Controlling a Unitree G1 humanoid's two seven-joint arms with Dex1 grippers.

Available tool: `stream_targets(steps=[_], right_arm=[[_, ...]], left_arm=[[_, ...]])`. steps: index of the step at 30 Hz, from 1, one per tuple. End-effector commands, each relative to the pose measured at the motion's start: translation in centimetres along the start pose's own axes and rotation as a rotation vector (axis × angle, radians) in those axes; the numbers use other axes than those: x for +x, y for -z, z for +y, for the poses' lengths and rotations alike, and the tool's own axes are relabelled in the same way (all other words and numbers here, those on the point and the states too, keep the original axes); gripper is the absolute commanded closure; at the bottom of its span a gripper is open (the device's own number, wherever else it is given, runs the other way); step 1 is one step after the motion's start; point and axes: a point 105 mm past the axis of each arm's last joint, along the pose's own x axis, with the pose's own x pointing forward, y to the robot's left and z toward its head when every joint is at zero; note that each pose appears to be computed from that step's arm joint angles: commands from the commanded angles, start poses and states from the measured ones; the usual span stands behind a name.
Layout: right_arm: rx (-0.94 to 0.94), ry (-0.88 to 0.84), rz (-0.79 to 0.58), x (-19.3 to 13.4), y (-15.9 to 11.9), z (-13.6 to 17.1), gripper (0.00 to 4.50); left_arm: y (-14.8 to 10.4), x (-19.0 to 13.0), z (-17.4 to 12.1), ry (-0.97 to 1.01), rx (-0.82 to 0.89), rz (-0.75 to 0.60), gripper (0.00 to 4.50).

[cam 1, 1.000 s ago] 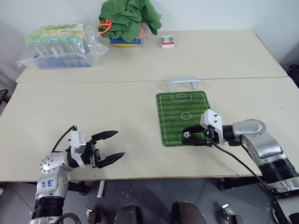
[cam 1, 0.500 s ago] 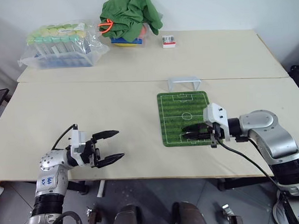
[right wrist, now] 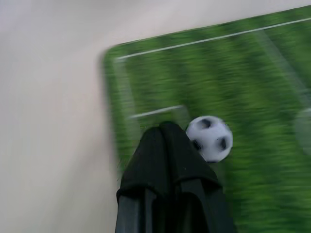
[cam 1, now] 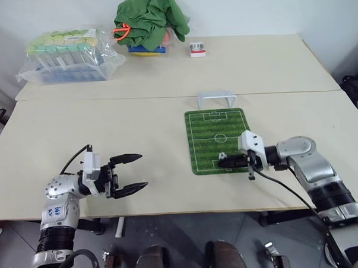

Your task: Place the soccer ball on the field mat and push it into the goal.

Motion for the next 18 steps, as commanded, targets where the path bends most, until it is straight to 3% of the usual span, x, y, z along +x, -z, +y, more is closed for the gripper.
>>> stream_targets(steps=[1,8,13,16,18], right_arm=[[-0.069,0.242,-0.061,-2.4,-2.8,-5.1,4.48],[-0.145,0.418,-0.182,-5.7,-7.4,-8.5,4.48],[-0.114,0.428,-0.218,-7.2,-7.6,-8.2,4.48],[-0.063,0.408,-0.192,-8.8,-5.3,-7.2,3.94],[-0.028,0.395,-0.164,-9.9,-3.6,-6.4,3.29]], left_arm=[[-0.5,-0.3,0.4,-0.014,0.024,0.001,0.0],[-0.6,-0.2,1.6,-0.081,0.018,0.004,0.0],[-1.4,-0.2,2.9,-0.168,0.025,-0.045,0.0],[-2.3,-0.6,3.8,-0.244,0.029,-0.093,0.0],[-2.6,-1.0,3.9,-0.268,0.039,-0.101,0.0]])
